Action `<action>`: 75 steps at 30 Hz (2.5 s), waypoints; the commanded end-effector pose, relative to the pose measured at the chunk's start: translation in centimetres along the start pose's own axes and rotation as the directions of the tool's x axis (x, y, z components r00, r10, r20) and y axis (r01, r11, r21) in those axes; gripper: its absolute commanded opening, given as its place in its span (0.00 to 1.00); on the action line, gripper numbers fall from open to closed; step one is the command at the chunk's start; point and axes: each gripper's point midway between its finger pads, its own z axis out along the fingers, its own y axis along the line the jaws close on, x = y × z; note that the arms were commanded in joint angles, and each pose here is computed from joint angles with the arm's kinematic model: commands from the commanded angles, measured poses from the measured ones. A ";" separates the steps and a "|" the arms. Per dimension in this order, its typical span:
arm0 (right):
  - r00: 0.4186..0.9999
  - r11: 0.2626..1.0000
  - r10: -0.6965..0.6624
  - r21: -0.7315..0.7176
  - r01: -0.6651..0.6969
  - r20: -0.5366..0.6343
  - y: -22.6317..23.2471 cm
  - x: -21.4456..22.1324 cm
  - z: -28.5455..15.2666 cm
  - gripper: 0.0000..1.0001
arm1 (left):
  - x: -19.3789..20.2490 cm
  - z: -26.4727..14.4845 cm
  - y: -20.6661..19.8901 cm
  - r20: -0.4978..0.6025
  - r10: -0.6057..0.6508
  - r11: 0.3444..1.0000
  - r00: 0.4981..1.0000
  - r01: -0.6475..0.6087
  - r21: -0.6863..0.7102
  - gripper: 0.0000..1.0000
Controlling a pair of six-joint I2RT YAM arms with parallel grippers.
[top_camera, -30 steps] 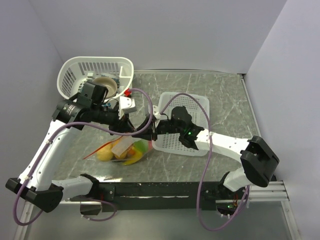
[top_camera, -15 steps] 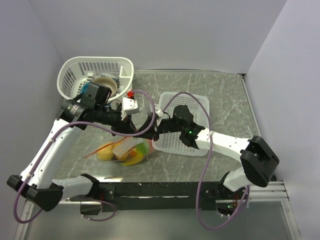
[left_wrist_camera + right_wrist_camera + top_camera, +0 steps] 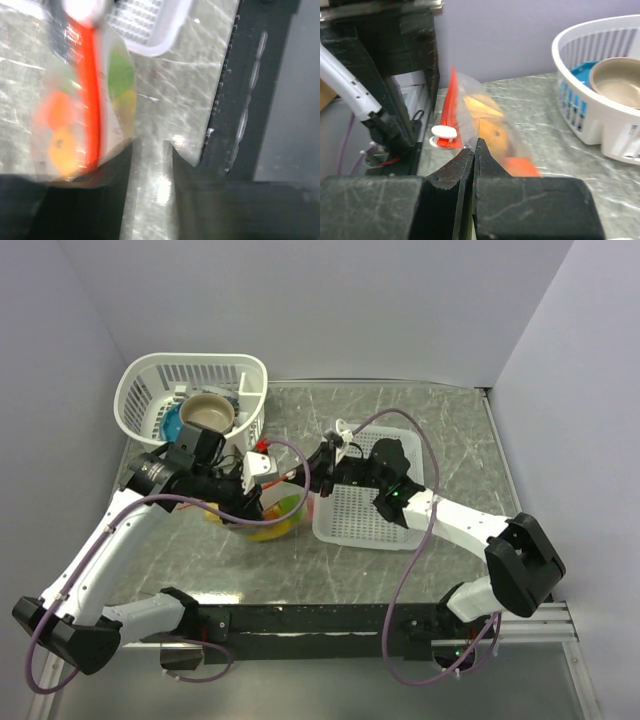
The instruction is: Open the zip-top bag and remove the fake food
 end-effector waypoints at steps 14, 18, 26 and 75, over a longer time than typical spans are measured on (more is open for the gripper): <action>1.000 0.988 0.010 -0.154 -0.006 0.021 4.4 -1.1 3.7 0.00 | -7.0 -2.1 4.2 0.183 0.200 0.958 0.962 -0.153 -0.244 0.52; 1.000 0.986 0.013 -0.165 -0.012 0.008 4.5 -0.9 3.9 0.00 | -6.6 -2.4 2.5 0.166 0.222 0.966 0.961 -0.194 -0.169 0.55; 1.000 0.983 0.014 -0.185 -0.016 -0.008 4.7 -0.7 4.0 0.00 | -6.7 -2.9 1.2 0.157 0.250 0.966 0.955 -0.234 -0.112 0.59; 0.995 0.991 0.016 -0.132 -0.003 0.097 3.7 -3.7 1.2 0.00 | -2.3 -1.8 0.5 0.040 0.205 0.977 0.978 -0.202 -0.062 0.12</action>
